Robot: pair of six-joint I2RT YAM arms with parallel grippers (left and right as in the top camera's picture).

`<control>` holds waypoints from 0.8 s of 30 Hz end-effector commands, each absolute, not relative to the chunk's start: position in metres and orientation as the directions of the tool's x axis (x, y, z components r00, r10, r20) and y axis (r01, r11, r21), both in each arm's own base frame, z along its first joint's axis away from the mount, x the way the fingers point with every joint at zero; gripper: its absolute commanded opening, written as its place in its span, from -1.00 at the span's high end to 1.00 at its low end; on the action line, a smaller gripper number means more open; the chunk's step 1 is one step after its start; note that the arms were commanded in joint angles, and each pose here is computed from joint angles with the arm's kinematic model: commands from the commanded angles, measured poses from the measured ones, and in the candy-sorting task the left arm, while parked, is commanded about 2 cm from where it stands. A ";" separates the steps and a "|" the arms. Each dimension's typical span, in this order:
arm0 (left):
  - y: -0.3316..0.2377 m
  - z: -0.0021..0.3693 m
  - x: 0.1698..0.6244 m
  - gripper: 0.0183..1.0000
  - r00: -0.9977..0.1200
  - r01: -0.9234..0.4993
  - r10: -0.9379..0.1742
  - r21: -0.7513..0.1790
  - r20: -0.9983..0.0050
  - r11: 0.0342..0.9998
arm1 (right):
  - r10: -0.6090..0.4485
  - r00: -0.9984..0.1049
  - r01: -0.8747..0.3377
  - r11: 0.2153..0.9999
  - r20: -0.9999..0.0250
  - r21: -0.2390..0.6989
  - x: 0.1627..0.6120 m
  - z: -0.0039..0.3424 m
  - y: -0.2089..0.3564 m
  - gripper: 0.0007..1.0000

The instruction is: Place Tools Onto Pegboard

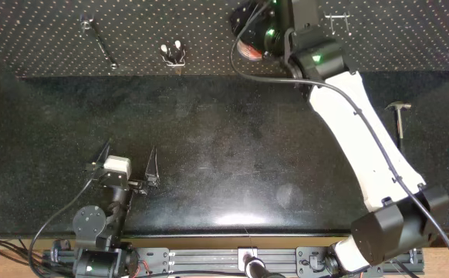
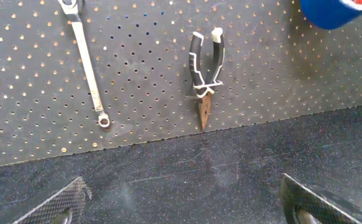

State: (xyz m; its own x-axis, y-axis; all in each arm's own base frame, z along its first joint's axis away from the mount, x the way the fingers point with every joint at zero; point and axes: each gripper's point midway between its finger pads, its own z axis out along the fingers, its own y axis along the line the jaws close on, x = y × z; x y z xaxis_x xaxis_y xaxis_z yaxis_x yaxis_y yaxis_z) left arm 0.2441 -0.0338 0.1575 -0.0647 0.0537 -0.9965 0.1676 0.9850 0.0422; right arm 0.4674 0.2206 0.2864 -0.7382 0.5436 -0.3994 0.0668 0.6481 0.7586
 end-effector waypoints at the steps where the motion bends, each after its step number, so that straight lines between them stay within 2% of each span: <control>1: -0.037 0.158 0.243 -0.99 -0.058 0.188 0.065 0.053 -0.996 0.981 | 0.527 -0.773 0.055 0.609 -0.352 0.791 0.463 0.293 0.228 0.08; 17: -0.037 0.158 0.243 -0.99 -0.058 0.188 0.065 0.053 -0.996 0.981 | 0.516 -0.825 0.171 0.618 -0.232 0.767 0.443 0.270 0.213 0.07; 22: -0.037 0.158 0.243 -0.99 -0.058 0.188 0.065 0.053 -0.996 0.981 | 0.523 -0.835 0.259 0.650 -0.173 0.714 0.426 0.255 0.197 0.07; 24: -0.037 0.158 0.243 -0.99 -0.058 0.188 0.065 0.053 -0.996 0.981 | 0.530 -0.828 0.308 0.703 -0.183 0.641 0.414 0.244 0.180 0.07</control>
State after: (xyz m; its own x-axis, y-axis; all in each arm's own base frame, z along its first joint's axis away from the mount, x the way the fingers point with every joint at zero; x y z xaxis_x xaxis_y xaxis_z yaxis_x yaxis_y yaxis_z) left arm 0.2441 -0.0338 0.1575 -0.0647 0.0537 -0.9965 0.1676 0.9850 0.0422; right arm 0.4228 0.1981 0.2388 -0.8431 0.5172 -0.1473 0.2850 0.6619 0.6933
